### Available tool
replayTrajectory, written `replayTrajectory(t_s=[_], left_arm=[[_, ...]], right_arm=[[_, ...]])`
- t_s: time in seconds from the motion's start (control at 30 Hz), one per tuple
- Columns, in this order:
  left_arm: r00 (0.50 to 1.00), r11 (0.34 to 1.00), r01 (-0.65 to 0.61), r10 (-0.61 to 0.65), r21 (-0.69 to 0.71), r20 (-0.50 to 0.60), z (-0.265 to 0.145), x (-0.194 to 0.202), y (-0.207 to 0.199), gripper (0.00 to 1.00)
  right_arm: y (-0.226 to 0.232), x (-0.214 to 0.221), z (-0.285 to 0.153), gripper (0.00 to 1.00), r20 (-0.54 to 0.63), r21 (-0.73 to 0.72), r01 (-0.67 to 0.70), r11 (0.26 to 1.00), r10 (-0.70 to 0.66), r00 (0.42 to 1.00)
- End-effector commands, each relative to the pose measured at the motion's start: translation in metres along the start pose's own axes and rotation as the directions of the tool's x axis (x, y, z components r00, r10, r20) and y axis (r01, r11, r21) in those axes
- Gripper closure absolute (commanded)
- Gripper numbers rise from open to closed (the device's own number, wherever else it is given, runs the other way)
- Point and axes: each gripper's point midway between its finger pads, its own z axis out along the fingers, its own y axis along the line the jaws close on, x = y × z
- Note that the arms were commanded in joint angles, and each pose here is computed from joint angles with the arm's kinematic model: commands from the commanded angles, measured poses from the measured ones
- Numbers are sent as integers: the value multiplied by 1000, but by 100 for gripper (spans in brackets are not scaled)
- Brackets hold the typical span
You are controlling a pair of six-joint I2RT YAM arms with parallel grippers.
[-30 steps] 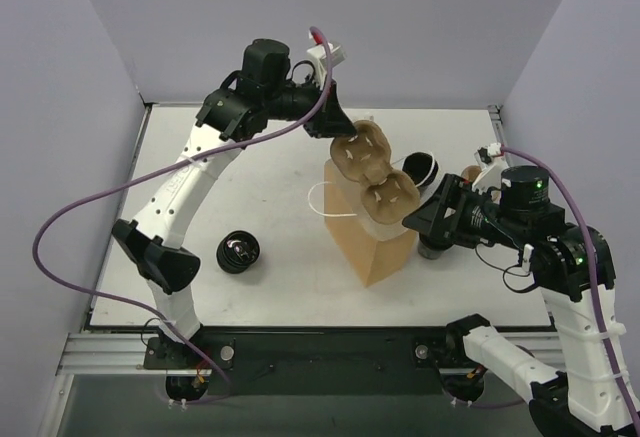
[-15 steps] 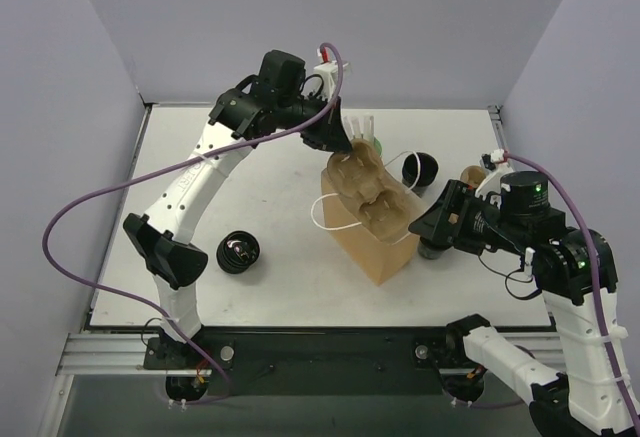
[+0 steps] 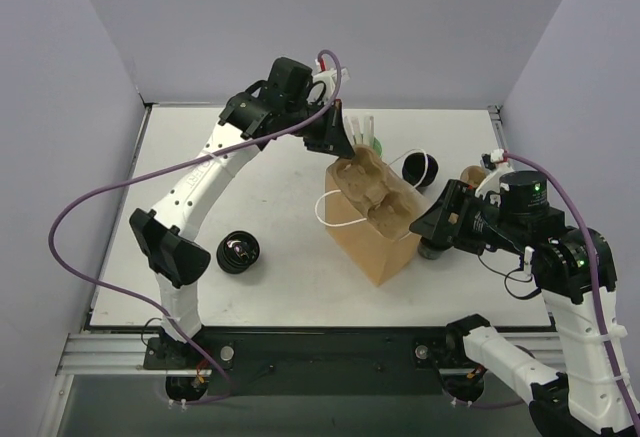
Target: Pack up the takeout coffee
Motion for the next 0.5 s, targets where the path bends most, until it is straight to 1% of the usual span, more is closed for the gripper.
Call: replayTrajectory(t_s=[0.0,0.23,0.47], left_arm=[[1000,999,-3,3,40,12,12,-6,-10,100],[1000,1000,-8,9,15,-26,33,5,-3,100],[999,999,-28,26,-35,-48,37,12,3,100]], right_arm=[[-7,8,1,35,-37,27,2,1000,-1,999],[-9,11,2,35,-43,30,-2,1000,4,999],[-10,12,0,35,-37,30,-1,1000,2,999]])
